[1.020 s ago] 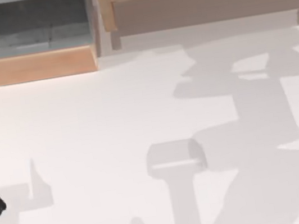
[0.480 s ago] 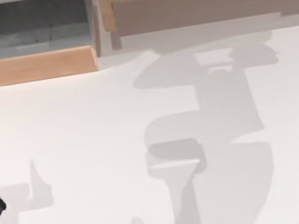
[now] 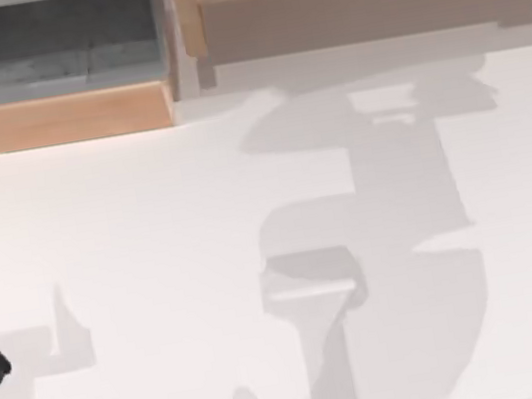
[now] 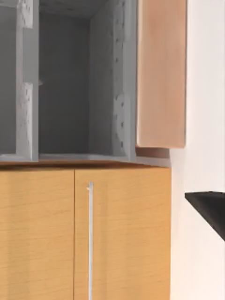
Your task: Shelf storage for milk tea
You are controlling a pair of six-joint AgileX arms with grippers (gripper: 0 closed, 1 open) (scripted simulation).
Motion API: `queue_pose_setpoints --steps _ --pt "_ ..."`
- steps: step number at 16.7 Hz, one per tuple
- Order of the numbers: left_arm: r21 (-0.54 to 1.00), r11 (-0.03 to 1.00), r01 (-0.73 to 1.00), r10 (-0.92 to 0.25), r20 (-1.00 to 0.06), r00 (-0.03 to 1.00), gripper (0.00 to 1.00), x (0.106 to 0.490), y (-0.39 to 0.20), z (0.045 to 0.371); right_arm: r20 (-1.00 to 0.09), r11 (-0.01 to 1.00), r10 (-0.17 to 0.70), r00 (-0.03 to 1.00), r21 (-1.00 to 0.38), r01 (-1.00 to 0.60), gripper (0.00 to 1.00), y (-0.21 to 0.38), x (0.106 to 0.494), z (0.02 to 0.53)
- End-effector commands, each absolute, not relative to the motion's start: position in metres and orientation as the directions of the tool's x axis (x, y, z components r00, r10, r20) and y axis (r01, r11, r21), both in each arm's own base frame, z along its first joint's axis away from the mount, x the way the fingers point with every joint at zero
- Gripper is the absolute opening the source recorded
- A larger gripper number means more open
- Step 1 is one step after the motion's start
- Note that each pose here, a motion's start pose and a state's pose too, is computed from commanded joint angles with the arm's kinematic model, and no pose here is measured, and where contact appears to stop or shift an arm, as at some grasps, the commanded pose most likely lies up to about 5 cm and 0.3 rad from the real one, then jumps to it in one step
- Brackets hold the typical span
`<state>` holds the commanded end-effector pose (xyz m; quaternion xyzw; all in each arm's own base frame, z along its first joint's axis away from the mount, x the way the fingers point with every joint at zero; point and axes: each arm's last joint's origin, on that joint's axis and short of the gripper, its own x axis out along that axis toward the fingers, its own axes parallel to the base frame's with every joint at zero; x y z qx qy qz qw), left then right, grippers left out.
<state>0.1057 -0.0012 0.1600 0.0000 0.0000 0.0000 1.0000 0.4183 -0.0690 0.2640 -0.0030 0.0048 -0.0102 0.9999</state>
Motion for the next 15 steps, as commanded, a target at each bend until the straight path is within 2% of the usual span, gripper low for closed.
queue_pose_setpoints --steps 8,13,15 --pt "0.0 1.0 0.0 0.0 0.0 1.0 1.0 0.106 -0.001 0.16 0.008 1.0 -0.015 1.0 -0.01 0.015 0.0 -0.067 0.455 0.244" --pt "0.0 1.0 0.0 0.0 0.0 1.0 1.0 0.106 -0.001 0.16 0.0 1.0 -0.015 1.0 -0.009 0.015 0.0 -0.067 0.457 0.24" --pt "0.0 1.0 0.0 0.0 0.0 1.0 1.0 0.106 -0.001 0.16 0.0 1.0 -0.015 1.0 -0.009 0.015 0.15 -0.067 0.457 0.24"
